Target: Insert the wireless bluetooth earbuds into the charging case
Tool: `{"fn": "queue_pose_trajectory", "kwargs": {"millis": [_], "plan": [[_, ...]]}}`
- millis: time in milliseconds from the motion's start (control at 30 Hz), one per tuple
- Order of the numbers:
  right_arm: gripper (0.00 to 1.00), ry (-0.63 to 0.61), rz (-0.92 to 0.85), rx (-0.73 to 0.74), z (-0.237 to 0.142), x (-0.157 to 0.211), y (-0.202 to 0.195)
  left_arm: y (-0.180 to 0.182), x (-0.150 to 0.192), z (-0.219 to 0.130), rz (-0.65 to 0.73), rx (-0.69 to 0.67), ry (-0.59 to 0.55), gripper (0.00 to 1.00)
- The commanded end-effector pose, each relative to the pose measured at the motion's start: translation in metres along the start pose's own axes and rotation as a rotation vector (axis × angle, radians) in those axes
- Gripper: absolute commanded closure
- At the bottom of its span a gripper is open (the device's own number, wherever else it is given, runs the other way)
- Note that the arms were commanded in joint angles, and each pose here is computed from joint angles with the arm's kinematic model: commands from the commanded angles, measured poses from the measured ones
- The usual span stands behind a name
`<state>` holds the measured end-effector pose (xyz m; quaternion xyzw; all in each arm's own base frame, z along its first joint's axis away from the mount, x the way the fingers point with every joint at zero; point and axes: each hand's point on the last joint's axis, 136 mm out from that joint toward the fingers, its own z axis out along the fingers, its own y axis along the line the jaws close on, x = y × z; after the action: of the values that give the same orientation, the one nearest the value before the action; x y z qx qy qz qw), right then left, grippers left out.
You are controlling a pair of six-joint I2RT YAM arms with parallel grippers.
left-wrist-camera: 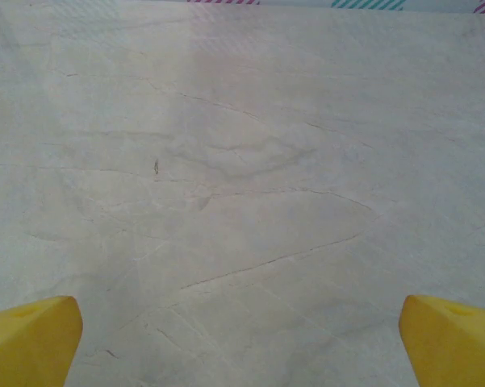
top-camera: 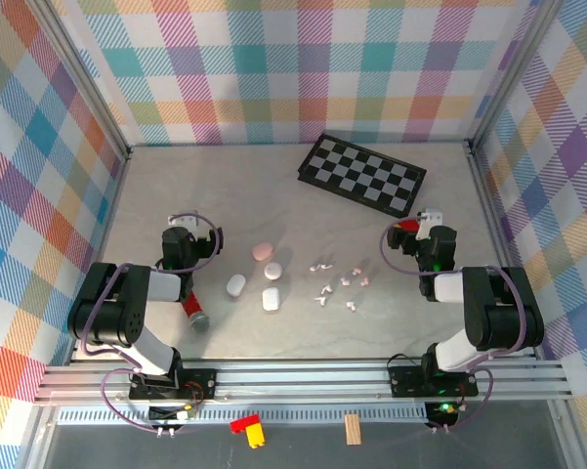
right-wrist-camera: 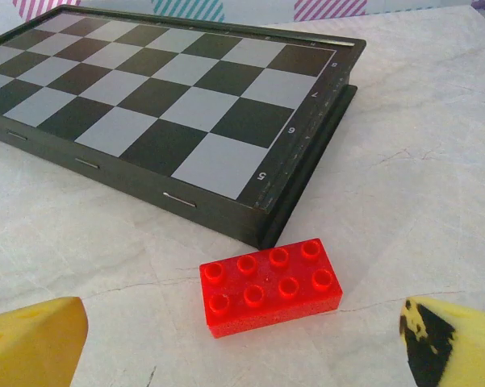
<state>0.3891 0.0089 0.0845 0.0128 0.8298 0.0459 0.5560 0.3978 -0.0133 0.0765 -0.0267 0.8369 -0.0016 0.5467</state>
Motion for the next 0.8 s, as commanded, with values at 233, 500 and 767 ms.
{"fn": "queue_pose_trajectory", "kwargs": {"millis": [233, 500, 767], "plan": [[0.02, -0.022, 0.009, 0.002, 0.0037, -0.0101, 0.0002, -0.0001, -0.0066, 0.0012, -0.015, 0.008, -0.017, 0.00], [0.01, -0.023, 0.008, 0.001, 0.0037, -0.0102, 0.0007, -0.0001, -0.0067, 0.0012, -0.016, 0.008, -0.017, 0.00], [0.01, -0.027, 0.008, 0.001, 0.0028, -0.0106, 0.0009, 0.0018, -0.0076, -0.0002, -0.013, -0.009, -0.025, 0.00]]}}
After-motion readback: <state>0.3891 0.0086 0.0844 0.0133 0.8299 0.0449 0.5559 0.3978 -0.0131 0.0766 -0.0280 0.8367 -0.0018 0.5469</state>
